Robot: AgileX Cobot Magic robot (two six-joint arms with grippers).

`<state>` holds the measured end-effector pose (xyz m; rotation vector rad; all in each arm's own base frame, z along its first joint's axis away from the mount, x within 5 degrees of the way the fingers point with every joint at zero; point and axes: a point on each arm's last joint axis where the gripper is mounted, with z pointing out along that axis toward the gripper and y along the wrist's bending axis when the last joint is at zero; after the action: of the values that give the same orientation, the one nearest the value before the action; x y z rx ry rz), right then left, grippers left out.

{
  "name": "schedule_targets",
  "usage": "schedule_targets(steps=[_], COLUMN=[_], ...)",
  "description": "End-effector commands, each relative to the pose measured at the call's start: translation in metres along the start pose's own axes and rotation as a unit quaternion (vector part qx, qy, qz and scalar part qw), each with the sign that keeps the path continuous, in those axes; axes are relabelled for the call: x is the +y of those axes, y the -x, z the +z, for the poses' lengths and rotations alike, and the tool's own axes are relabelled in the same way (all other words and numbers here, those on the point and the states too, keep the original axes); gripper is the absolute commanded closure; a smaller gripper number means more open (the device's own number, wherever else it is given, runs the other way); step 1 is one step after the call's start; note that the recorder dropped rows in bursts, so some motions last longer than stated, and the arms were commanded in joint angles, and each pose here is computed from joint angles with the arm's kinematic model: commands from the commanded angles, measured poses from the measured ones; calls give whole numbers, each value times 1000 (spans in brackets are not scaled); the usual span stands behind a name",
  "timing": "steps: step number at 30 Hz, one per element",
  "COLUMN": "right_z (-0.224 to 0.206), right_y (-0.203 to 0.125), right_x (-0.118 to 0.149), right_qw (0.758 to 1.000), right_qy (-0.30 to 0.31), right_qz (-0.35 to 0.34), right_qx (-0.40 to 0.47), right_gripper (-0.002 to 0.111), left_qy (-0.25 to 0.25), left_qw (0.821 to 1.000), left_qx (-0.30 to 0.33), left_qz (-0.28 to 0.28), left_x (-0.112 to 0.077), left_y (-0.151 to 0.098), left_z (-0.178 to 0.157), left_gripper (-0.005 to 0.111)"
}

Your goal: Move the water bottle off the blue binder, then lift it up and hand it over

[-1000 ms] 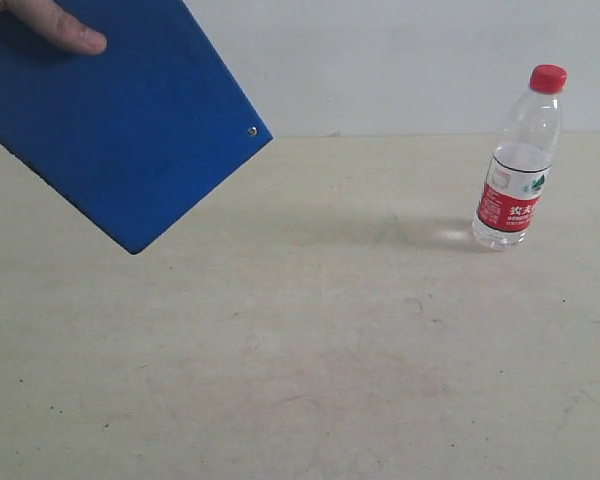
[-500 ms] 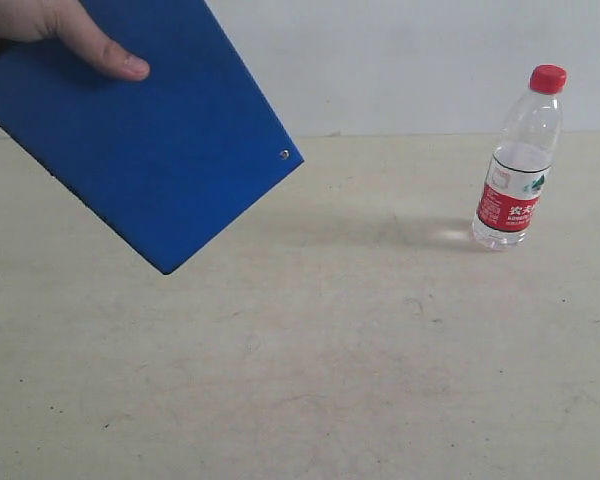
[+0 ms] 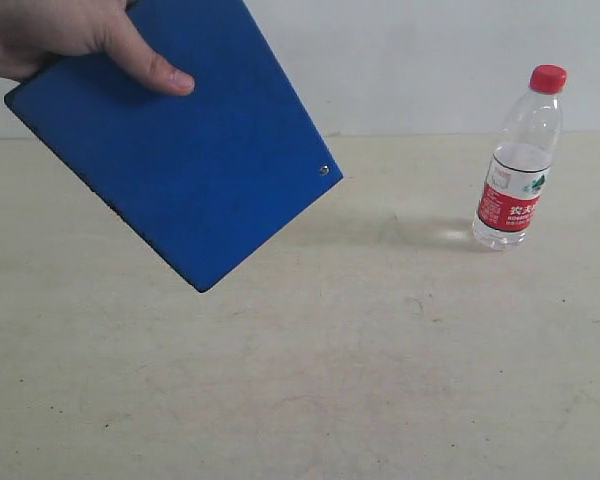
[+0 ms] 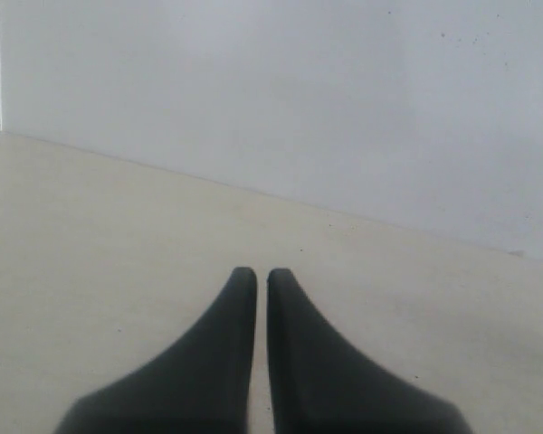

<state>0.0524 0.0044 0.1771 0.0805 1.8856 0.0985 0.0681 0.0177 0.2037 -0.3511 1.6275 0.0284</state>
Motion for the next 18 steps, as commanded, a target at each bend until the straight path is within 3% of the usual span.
schedule_targets(steps=[1, 18], right_z=[0, 0], right_y=[0, 1], right_x=[0, 1], right_qw=[1000, 1000], right_qy=[0, 1], right_qz=[-3, 2], right_qx=[-3, -6], right_gripper=[108, 108], left_qy=[0, -1], left_qw=[1000, 1000], left_qx=[-5, -5], left_qz=[-3, -3], left_x=[0, 0], left_y=[2, 2], left_z=[-1, -1], left_gripper=[102, 102])
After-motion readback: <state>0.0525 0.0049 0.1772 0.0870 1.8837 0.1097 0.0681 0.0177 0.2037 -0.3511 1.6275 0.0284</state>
